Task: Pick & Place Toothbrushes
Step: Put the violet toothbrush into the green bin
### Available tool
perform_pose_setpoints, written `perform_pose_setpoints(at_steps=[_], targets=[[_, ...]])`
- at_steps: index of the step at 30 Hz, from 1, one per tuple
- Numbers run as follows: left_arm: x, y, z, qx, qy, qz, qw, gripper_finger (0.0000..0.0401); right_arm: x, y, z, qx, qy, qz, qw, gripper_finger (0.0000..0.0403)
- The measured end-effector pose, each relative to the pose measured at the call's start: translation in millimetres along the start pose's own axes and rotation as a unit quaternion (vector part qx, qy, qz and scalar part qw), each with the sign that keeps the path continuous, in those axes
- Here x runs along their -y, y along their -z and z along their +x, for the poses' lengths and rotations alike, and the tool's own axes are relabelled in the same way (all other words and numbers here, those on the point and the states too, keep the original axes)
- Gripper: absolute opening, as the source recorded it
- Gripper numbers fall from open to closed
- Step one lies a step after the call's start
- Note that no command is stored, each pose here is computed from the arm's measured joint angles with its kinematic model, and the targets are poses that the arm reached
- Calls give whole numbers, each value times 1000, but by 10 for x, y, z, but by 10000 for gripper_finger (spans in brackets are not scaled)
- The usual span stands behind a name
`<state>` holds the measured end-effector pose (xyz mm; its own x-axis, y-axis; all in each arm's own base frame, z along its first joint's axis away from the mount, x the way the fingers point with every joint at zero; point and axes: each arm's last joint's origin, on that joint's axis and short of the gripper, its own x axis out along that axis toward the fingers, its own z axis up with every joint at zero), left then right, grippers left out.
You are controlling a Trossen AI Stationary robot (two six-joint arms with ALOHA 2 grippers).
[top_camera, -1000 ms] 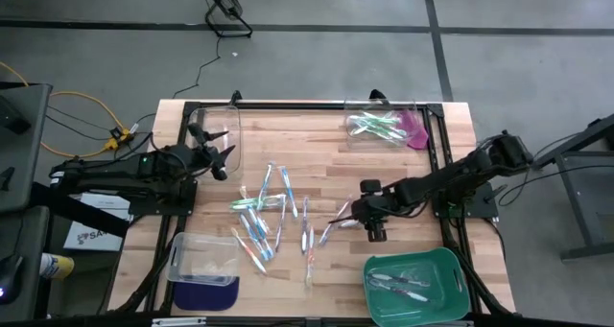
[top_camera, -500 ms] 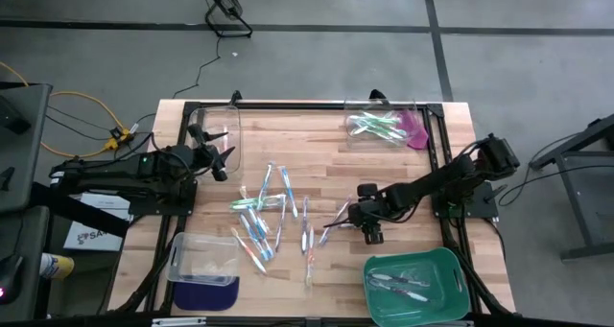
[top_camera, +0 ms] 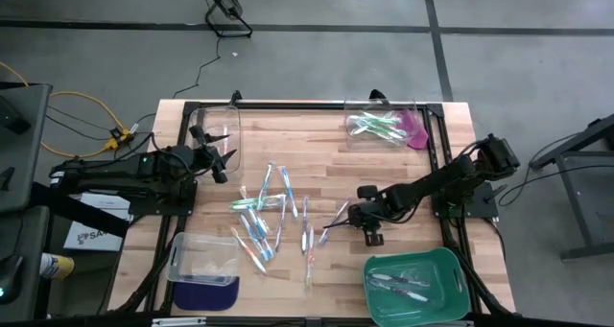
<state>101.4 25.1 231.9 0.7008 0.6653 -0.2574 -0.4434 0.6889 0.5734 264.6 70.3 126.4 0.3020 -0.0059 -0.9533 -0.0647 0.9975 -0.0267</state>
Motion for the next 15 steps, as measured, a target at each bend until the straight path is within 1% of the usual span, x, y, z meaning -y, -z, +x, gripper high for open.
perform_pose_setpoints(at_steps=[5,10,15], targets=[[1,2,0,-1,0,-6,1000,221,-14,-30,-16,1,-20,1,1000,15],[1,3,0,-1,1,-11,1000,221,-30,-121,-75,-2,-28,1,1000,17],[8,18,0,-8,3,-13,1000,221,-44,-235,-222,-26,-29,-1,999,15]])
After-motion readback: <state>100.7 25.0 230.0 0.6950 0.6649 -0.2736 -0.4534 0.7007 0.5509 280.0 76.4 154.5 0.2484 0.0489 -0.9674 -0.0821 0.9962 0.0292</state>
